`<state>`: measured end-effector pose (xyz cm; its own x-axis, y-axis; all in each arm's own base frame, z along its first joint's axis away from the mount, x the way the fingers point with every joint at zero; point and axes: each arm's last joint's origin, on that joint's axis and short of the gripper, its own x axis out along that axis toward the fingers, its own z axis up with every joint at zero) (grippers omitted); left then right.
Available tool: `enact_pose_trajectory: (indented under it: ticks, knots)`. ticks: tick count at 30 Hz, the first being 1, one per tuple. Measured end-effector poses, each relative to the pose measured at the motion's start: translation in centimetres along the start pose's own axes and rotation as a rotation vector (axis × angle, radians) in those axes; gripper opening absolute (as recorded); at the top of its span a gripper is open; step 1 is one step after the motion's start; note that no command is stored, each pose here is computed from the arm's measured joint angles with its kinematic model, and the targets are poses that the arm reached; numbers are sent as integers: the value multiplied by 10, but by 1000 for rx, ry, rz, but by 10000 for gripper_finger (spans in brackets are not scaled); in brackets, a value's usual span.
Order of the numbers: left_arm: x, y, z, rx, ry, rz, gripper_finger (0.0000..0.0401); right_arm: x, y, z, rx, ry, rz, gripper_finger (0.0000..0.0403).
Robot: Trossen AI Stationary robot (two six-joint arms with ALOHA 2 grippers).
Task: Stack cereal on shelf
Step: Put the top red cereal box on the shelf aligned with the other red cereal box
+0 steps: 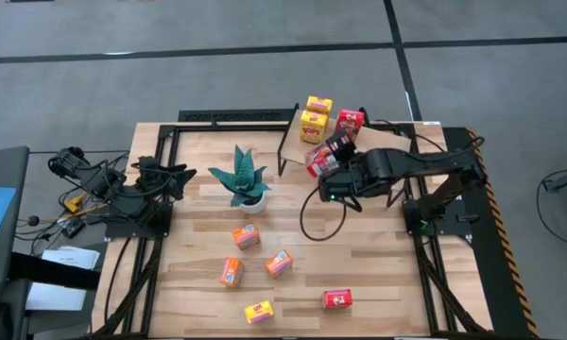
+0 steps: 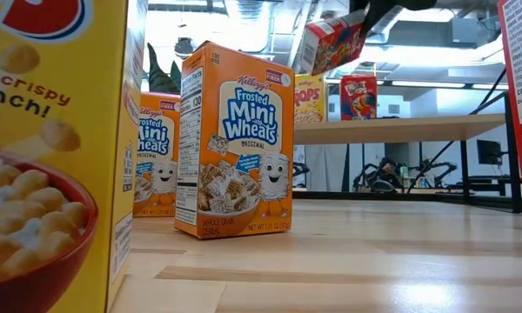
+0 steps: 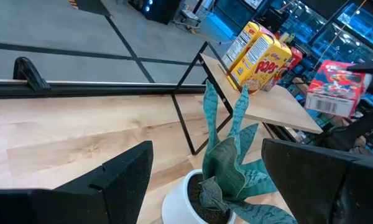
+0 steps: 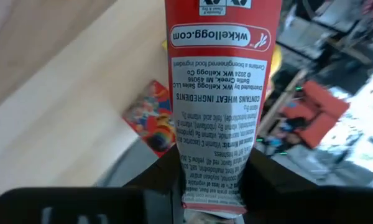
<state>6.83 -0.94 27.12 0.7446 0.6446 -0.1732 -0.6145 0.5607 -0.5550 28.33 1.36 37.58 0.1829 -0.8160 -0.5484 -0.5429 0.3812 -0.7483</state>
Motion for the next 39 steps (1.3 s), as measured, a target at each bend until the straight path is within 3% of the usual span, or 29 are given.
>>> enact_pose_trajectory:
  ticks: [9,13,21,27,39]
  knots:
    - [0,1,-1,16,1,6,293,-2,11,7,-94,50,-77,160]
    - [0,1,-1,10,2,7,293,-4,15,10,-134,109,-173,162]
    - [0,1,-1,-7,5,5,293,-11,35,-12,-169,97,-205,145]
    - [0,2,-1,1,7,8,293,-11,61,-30,-235,96,-227,155]
    - [0,3,-2,11,5,16,293,17,88,-63,-263,186,-168,167]
